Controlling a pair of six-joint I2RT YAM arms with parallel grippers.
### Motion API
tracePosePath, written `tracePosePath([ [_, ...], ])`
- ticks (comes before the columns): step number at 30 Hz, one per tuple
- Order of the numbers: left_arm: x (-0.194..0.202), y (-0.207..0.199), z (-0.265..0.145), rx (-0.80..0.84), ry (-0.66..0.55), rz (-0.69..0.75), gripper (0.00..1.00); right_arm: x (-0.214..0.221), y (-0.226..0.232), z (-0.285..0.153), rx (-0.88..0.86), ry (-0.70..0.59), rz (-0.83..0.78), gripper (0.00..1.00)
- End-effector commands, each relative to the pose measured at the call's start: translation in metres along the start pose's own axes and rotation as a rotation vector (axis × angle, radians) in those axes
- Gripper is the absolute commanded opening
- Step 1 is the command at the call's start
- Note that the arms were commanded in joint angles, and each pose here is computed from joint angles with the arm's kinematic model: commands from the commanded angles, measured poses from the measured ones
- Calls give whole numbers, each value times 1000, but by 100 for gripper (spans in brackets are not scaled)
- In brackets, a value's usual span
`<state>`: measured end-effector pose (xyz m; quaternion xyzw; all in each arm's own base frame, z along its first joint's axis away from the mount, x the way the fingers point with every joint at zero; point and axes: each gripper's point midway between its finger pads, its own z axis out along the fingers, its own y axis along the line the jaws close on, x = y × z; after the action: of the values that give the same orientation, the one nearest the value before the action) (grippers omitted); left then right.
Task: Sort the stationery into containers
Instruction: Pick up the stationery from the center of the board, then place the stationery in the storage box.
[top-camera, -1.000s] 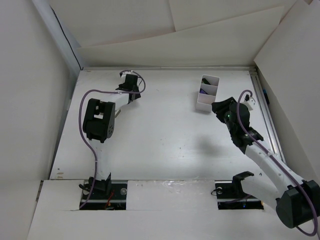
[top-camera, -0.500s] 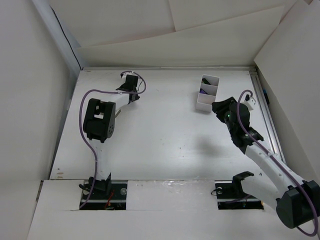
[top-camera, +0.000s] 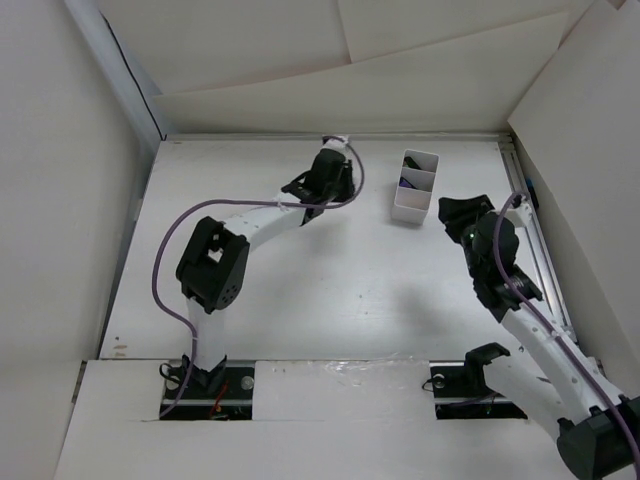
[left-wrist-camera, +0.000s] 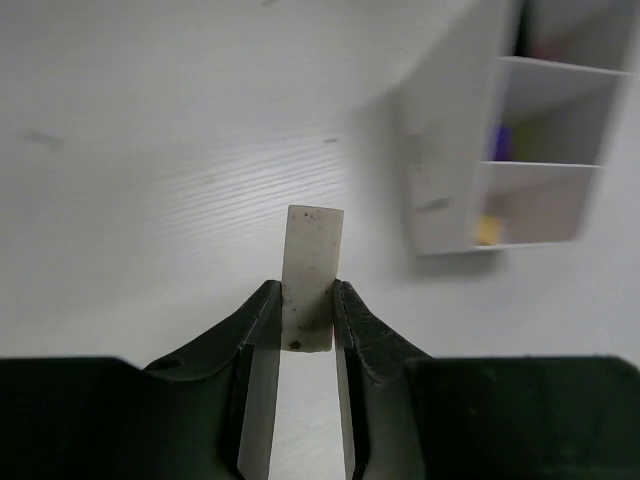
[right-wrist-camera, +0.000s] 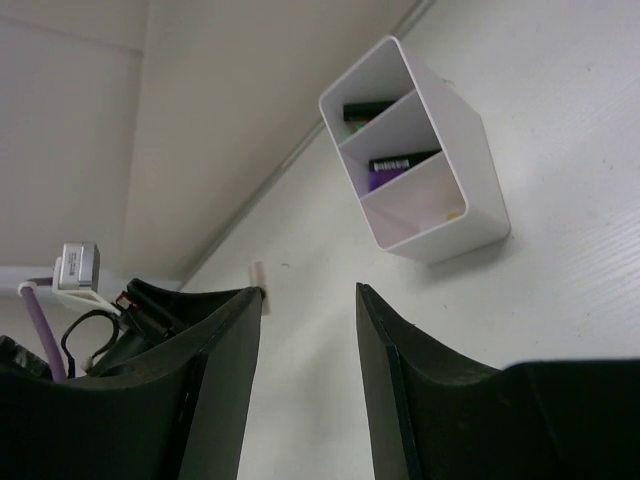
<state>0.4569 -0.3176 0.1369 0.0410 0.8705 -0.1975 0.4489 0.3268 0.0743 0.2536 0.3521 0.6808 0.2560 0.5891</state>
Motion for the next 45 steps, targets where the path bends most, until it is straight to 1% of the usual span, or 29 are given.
tracePosePath([
  [1, -55, -91, -31, 266, -116, 6, 14, -29, 8, -10, -33, -109, 51, 48],
  [2, -48, -102, -26, 286, -102, 15, 14, -26, 4, -9, -25, -103, 47, 48],
  [3, -53, -128, -31, 346, -111, 26, 14, -30, 5, -12, -29, -119, 53, 48],
  [5, -47, -144, -26, 370, -79, 38, 14, -30, 5, -12, -29, -119, 53, 48],
  [6, -47, -160, -21, 412, -68, 46, 14, -30, 5, -12, -29, -119, 53, 48],
  [7, -37, -161, -9, 411, -39, 50, 14, -29, 3, -10, -22, -114, 50, 48],
  [8, -41, -170, -14, 427, -47, 54, 14, -29, 2, -10, -22, -114, 50, 48],
  [9, -34, -169, -5, 421, -35, 55, 14, -29, 2, -10, -22, -114, 50, 48],
  [10, -34, -181, -7, 450, -33, 50, 14, -29, 2, -10, -22, -114, 50, 48],
  [13, -33, -189, 2, 477, -30, 42, 16, -29, 3, -10, -22, -114, 59, 48],
  [16, -19, -186, 12, 470, 4, 45, 16, -26, 2, -10, -19, -101, 55, 48],
  [18, -14, -187, 17, 478, 10, 46, 17, -28, 3, -12, -26, -106, 58, 48],
  [19, -19, -189, 15, 484, 0, 46, 17, -28, 3, -12, -26, -106, 58, 48],
  [20, -10, -189, 23, 485, 19, 48, 17, -28, 3, -12, -26, -106, 58, 48],
  [25, -2, -189, 31, 489, 36, 50, 20, -23, 1, -8, -18, -89, 51, 48],
  [28, -2, -191, 37, 491, 32, 49, 25, -20, 3, -5, -18, -74, 47, 48],
  [29, -1, -191, 40, 491, 32, 49, 28, -18, 1, -4, -11, -69, 43, 48],
  [33, -6, -192, 41, 491, 9, 47, 35, -17, 2, -4, -16, -61, 43, 48],
  [34, -6, -192, 41, 491, 9, 47, 40, -18, 4, -4, -23, -66, 47, 48],
  [36, -4, -191, 42, 490, 10, 47, 46, -16, 2, -2, -15, -61, 43, 48],
  [37, -10, -193, 37, 496, -1, 46, 49, -14, 3, -2, -20, -53, 42, 48],
  [38, -7, -191, 37, 494, 3, 47, 53, -16, 2, -2, -15, -60, 43, 48],
  [40, -13, -192, 27, 502, -12, 46, 53, -19, 3, -3, -17, -73, 46, 48],
  [42, -22, -186, 6, 491, -39, 42, 52, -19, 3, -3, -17, -73, 46, 48],
  [43, -32, -186, -4, 502, -83, 46, 52, -18, 4, -3, -22, -65, 46, 48],
  [44, -57, -189, -34, 525, -146, 39, 52, -18, 4, -3, -22, -65, 46, 48],
  [45, -35, -171, -33, 482, -119, 39, 52, -18, 4, -3, -22, -65, 46, 48],
])
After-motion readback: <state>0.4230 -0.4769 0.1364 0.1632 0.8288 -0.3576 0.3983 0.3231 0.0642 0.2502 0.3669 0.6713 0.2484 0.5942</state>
